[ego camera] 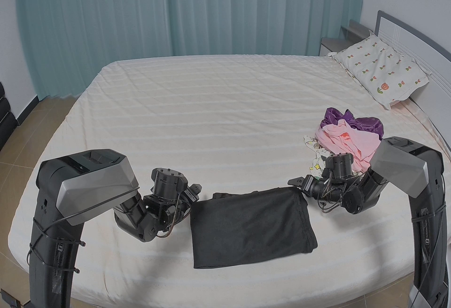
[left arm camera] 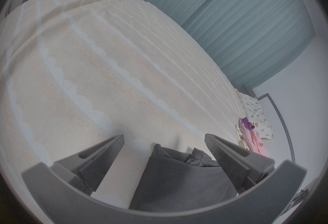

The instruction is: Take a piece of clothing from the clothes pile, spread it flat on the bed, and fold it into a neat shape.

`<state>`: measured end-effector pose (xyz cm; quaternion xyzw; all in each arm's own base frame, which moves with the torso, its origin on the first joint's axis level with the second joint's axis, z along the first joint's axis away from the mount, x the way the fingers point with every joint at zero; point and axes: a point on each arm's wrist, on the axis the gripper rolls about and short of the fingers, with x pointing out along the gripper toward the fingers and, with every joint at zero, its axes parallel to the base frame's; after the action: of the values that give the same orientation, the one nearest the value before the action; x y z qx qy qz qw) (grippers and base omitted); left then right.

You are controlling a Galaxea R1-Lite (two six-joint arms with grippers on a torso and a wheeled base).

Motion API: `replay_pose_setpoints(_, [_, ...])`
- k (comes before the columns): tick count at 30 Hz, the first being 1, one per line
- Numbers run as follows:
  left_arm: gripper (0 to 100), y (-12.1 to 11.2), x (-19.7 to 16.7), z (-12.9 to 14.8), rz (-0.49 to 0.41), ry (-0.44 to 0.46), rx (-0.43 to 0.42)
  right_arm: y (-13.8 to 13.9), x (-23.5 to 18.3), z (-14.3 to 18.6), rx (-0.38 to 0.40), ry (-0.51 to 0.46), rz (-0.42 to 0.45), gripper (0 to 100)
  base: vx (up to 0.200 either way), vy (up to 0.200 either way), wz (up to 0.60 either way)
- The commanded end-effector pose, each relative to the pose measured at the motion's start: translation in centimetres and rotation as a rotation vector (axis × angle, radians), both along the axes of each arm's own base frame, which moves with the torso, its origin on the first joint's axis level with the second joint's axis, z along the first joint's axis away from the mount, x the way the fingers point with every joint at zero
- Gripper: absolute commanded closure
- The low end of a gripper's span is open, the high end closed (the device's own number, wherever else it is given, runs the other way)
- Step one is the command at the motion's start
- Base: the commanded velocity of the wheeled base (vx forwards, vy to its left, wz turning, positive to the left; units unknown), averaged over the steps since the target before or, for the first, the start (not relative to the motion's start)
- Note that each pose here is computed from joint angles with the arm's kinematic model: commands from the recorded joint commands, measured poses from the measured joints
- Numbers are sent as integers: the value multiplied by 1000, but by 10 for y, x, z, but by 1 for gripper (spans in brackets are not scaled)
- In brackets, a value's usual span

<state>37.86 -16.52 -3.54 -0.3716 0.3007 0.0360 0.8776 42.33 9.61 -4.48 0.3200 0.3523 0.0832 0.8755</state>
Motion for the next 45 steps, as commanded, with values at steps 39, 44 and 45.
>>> replay_pose_setpoints(39, [0,1,0,2,6,-9,-9,57,-61,-24,-170,-35,412,0,0,0,0])
replay_pose_setpoints(44, [0,1,0,2,5,-8,-7,56,-62,-25,-156,-31,416,100,0,0,0])
replay_pose_setpoints(45, [0,1,0,2,5,-7,-6,55,-63,-25,-153,-27,412,100,0,0,0])
